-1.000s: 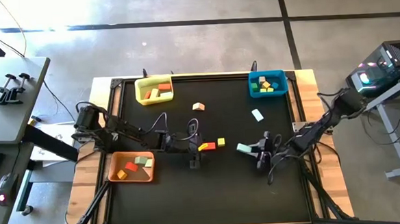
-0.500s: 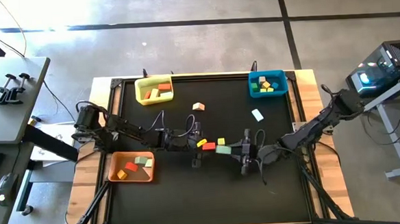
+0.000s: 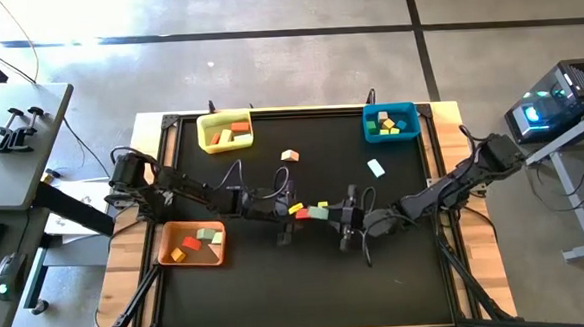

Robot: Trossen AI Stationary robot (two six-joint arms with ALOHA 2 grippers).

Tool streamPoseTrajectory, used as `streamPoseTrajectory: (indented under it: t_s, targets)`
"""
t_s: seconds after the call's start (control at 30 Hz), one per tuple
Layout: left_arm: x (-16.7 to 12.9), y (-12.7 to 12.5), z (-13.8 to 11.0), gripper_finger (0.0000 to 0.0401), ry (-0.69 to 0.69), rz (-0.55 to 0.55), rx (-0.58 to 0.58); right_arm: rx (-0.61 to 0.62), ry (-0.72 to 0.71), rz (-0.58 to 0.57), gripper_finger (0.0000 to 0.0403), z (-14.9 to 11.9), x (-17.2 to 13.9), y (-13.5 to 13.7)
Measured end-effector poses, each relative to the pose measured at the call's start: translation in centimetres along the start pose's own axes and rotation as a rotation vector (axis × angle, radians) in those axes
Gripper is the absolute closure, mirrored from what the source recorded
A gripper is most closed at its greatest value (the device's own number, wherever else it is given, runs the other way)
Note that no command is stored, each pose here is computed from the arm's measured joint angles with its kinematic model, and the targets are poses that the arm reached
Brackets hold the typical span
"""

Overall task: Sort blocks by size
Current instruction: Put the light green wooden block into the yellow bin

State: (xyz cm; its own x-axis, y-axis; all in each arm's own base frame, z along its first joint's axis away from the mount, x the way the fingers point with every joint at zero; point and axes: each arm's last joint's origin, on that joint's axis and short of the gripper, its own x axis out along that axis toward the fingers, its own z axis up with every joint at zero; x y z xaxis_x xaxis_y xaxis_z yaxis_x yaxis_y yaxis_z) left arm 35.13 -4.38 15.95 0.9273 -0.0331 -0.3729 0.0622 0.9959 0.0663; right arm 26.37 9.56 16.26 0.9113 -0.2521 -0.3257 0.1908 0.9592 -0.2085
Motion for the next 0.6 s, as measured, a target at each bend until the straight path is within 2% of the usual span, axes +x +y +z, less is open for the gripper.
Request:
streamPoseTrajectory:
  t_s: [0.47, 0.6]
  targets:
    - [0.0, 0.0, 0.37, 0.0172, -0.037, 0.002, -0.009, 0.044, 0.032, 0.045, 0.0273, -0.29, 0.02, 0.01]
    - [0.0, -0.02, 0.4, 0.0186, -0.041, -0.001, -0.01, 0.045, 0.031, 0.044, 0.0273, -0.28, 0.02, 0.01]
